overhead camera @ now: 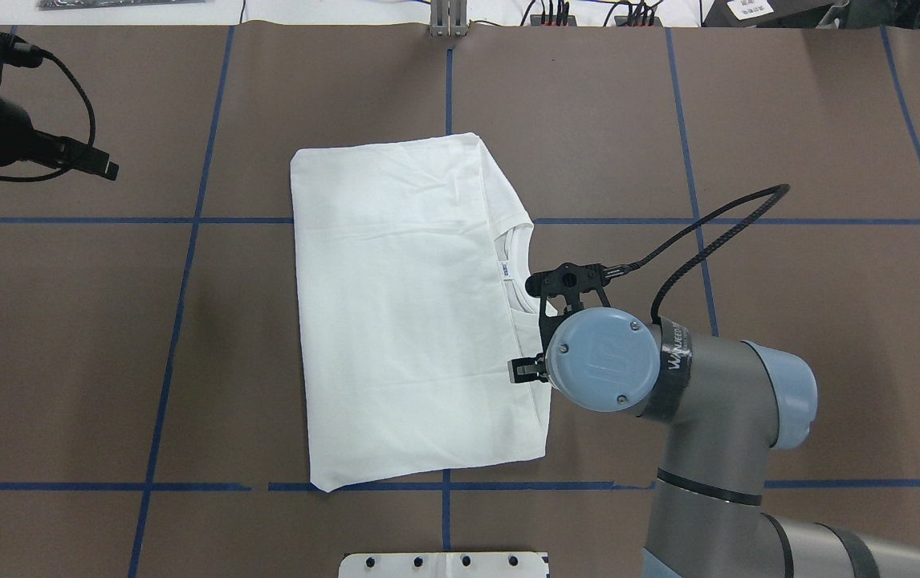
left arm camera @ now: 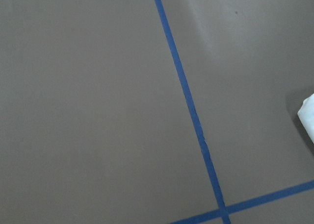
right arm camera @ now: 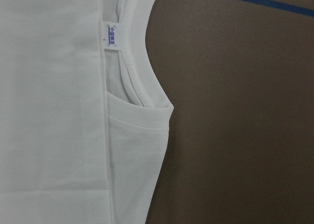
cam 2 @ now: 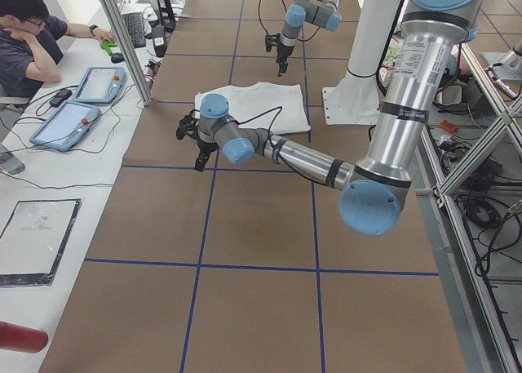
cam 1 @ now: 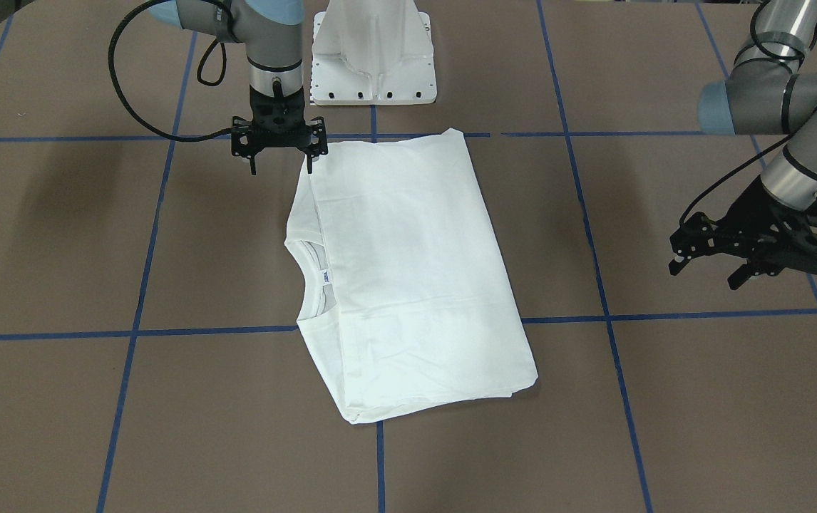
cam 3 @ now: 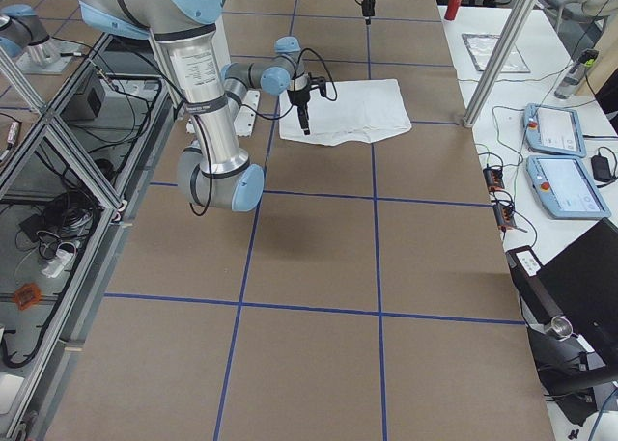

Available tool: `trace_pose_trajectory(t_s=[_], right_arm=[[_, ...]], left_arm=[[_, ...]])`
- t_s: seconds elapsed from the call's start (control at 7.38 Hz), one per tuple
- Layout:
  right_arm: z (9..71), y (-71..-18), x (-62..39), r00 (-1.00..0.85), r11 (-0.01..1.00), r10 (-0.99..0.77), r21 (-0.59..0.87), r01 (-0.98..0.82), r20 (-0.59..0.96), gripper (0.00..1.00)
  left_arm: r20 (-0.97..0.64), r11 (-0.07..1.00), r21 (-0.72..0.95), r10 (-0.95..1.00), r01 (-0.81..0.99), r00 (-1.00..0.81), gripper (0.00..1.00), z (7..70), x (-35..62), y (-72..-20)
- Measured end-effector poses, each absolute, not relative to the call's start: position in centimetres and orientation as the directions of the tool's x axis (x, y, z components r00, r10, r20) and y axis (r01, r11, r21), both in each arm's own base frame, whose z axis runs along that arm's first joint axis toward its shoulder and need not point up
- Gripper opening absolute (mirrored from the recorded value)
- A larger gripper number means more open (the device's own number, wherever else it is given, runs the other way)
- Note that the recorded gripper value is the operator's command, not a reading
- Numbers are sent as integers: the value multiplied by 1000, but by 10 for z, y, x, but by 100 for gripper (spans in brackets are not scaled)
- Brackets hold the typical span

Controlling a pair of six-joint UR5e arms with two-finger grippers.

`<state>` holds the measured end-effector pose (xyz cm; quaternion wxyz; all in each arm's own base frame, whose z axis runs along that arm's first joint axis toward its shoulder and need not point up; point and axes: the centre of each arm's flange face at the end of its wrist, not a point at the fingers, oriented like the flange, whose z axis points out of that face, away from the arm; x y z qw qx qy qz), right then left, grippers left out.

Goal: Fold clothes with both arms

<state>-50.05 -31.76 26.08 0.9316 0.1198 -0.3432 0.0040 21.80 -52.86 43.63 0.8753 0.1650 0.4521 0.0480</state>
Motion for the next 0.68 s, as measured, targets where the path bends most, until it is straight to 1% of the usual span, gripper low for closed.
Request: trace_pose_trajectory(t_s=[0.27,0.68], right_arm=[[295,-312,-486,670,967,-41,199,-161,741,100],[306,-309,-480,640,965,-38,195,-176,768,100]], left_arm=[[-856,977,200,135,78,499,100,398,248,-446],[-894,987,-26,-94,159,437,100,348,346,-348]])
